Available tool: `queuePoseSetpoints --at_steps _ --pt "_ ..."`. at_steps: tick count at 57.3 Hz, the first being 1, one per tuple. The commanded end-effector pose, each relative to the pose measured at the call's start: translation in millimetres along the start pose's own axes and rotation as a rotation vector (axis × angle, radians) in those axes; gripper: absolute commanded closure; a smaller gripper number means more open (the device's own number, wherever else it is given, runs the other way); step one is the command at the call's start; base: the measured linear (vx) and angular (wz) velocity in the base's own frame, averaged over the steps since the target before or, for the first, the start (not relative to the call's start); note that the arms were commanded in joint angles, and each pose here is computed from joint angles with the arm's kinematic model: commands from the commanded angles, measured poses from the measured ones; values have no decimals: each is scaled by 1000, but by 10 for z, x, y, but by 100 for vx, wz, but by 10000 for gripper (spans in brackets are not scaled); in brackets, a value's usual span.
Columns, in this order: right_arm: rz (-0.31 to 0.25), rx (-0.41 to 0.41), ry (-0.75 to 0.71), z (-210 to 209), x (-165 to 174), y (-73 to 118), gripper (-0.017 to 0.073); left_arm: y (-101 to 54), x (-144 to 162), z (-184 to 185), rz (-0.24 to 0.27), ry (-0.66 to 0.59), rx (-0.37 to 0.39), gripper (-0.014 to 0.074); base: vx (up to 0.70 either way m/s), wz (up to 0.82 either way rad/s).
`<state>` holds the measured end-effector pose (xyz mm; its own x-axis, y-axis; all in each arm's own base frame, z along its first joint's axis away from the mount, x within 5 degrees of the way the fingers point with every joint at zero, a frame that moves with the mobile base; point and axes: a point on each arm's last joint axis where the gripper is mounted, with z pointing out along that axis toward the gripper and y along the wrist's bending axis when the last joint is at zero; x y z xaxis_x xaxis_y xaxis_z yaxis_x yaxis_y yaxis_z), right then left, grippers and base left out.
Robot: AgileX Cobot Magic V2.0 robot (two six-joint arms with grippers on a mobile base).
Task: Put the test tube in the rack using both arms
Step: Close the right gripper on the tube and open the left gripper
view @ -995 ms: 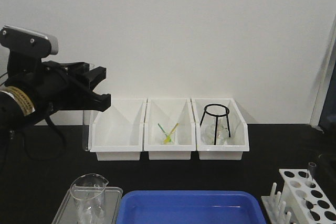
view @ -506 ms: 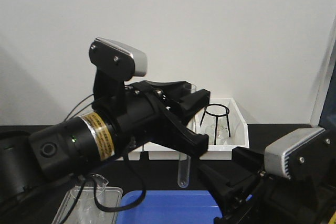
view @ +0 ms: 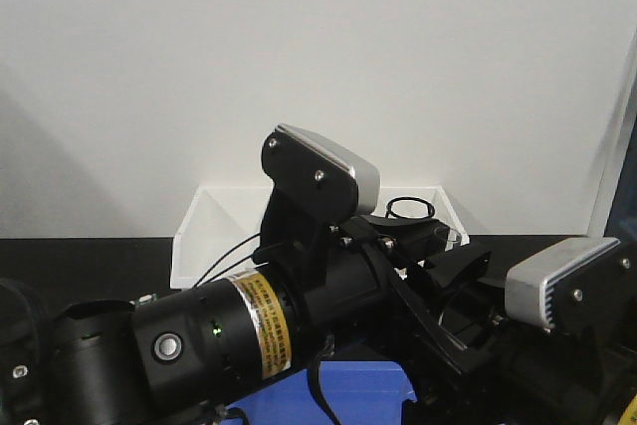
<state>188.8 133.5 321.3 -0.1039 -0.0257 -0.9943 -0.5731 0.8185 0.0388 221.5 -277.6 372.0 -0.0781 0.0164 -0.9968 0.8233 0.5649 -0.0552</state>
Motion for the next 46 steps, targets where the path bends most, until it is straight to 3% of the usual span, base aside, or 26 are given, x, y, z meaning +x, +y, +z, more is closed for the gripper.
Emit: queuePoseSetpoints --at_steps 1,13,19,33,46 --pt "-5 -8 -156 -39 -251 13 83 -73 -271 -103 -10 -106 37 601 0 0" --pt "31 0 -179 -42 -272 3 189 -72 -269 -103 -10 -105 36 601 0 0" --pt "57 7 -182 -43 -274 -5 301 -84 -270 -102 -10 -106 40 601 0 0" --pt "57 7 -182 -43 -274 -5 575 -97 -274 -102 -10 -110 46 601 0 0" --pt "57 7 -183 -43 -275 -5 571 -96 -273 -102 -11 -109 45 566 0 0"
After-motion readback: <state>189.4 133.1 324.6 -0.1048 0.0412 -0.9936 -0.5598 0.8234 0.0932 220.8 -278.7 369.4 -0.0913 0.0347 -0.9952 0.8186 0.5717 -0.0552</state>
